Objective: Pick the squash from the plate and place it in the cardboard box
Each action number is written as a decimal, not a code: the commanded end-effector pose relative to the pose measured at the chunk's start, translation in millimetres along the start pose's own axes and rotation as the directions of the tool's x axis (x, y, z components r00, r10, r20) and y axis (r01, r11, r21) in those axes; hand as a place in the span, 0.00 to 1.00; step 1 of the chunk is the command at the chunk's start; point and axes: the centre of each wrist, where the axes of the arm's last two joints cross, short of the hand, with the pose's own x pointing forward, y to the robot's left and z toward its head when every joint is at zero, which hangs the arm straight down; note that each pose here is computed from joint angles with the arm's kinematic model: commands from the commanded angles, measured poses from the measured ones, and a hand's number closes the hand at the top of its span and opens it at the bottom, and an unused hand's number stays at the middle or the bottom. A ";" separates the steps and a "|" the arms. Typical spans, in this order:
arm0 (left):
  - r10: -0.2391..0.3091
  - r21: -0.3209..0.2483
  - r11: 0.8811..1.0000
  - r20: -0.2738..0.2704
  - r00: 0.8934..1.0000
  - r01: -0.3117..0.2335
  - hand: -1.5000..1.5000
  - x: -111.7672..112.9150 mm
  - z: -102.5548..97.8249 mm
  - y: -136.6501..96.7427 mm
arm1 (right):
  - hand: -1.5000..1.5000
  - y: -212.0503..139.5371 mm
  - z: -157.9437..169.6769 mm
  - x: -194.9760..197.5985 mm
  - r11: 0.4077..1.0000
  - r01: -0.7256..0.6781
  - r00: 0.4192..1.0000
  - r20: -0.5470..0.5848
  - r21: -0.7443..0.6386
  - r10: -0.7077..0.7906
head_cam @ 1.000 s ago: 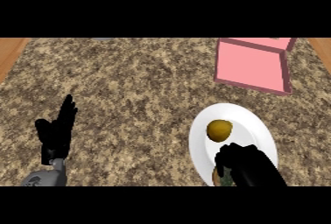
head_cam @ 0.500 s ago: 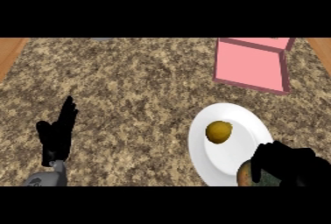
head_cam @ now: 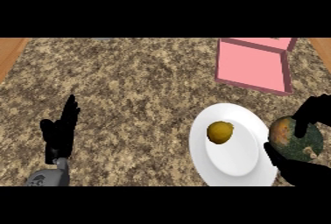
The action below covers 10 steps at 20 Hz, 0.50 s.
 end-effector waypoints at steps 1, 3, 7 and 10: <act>0.008 -0.001 1.000 -0.005 1.000 -0.008 0.50 -14.3 -0.1 6.4 | 1.00 -24.3 -10.1 -17.0 0.986 0.140 0.990 0.036 -0.087 -0.137; -0.018 -0.016 1.000 0.012 1.000 0.018 0.50 9.1 -6.3 16.2 | 1.00 -35.2 -43.3 -38.0 0.984 0.170 0.985 0.016 -0.061 -0.169; -0.010 -0.003 1.000 -0.003 1.000 0.010 0.50 -11.6 12.2 5.1 | 1.00 -36.4 -84.2 -58.3 0.981 0.181 0.983 -0.007 -0.067 -0.182; -0.002 -0.032 0.999 -0.020 1.000 0.002 0.50 6.3 -9.4 -8.5 | 1.00 6.5 -95.8 -82.5 0.974 0.221 0.975 -0.003 -0.042 -0.221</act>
